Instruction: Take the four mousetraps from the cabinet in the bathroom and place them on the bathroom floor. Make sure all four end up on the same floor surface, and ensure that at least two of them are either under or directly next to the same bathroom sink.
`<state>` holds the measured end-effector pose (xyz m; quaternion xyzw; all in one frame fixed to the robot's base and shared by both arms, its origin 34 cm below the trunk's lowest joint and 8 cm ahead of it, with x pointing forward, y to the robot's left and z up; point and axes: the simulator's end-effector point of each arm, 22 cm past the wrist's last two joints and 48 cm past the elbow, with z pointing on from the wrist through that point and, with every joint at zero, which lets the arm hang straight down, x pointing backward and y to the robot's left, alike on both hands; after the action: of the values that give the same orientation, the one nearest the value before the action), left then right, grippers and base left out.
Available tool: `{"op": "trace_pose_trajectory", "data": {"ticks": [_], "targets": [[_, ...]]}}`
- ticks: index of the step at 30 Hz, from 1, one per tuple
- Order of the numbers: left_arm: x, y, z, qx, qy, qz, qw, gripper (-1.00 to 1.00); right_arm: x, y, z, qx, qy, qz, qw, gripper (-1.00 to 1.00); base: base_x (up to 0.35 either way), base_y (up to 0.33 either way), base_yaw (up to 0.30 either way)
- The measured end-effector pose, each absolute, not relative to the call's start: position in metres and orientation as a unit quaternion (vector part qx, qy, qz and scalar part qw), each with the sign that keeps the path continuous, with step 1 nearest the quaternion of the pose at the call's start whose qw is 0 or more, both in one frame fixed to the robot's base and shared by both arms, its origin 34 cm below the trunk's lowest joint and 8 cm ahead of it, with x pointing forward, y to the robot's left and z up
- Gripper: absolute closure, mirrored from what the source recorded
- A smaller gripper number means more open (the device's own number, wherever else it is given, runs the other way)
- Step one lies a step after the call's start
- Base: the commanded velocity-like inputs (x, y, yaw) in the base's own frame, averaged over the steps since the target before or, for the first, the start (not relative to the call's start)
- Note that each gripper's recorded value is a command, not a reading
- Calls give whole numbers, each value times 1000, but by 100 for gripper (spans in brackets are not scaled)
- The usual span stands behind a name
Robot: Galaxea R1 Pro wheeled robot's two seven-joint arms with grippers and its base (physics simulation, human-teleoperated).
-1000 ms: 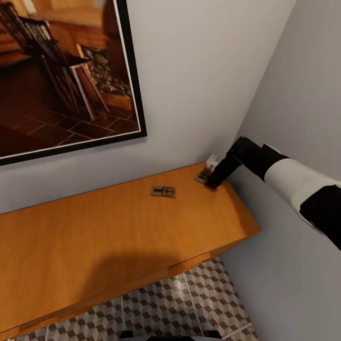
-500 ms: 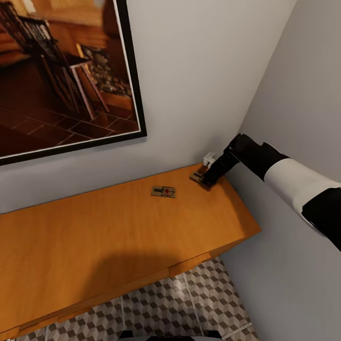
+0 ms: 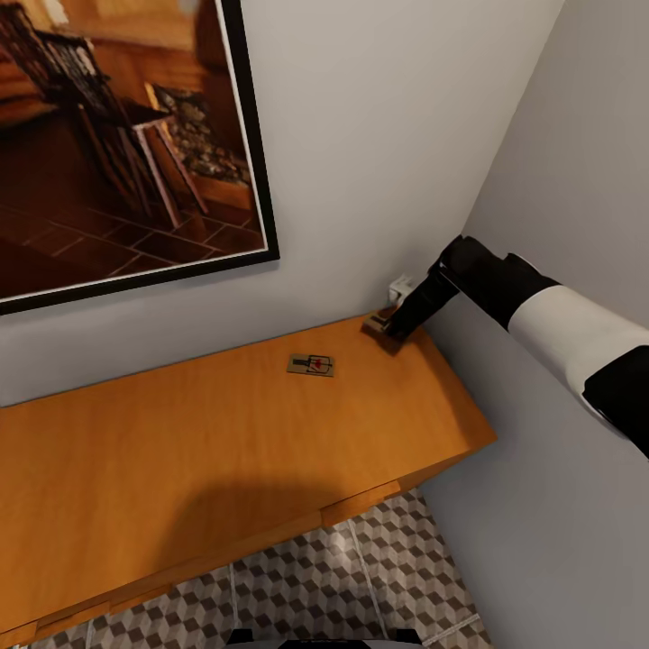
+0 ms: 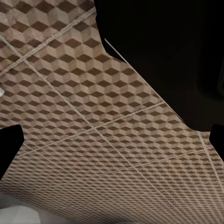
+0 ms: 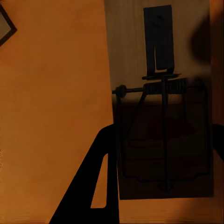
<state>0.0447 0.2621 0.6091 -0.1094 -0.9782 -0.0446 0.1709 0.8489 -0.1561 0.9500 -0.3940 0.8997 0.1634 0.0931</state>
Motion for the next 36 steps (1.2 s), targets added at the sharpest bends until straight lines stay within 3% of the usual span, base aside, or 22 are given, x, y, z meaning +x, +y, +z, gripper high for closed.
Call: {"op": "trace_pose_trajectory", "data": {"ticks": [19, 36], "targets": [[45, 262, 609, -109, -978, -45, 171, -100, 854, -158, 957, -386, 904, 158, 93, 100, -8, 4, 0], [45, 262, 609, -109, -978, -45, 171, -100, 854, -159, 956, -386, 905, 155, 93, 100, -241, 145, 0]]}}
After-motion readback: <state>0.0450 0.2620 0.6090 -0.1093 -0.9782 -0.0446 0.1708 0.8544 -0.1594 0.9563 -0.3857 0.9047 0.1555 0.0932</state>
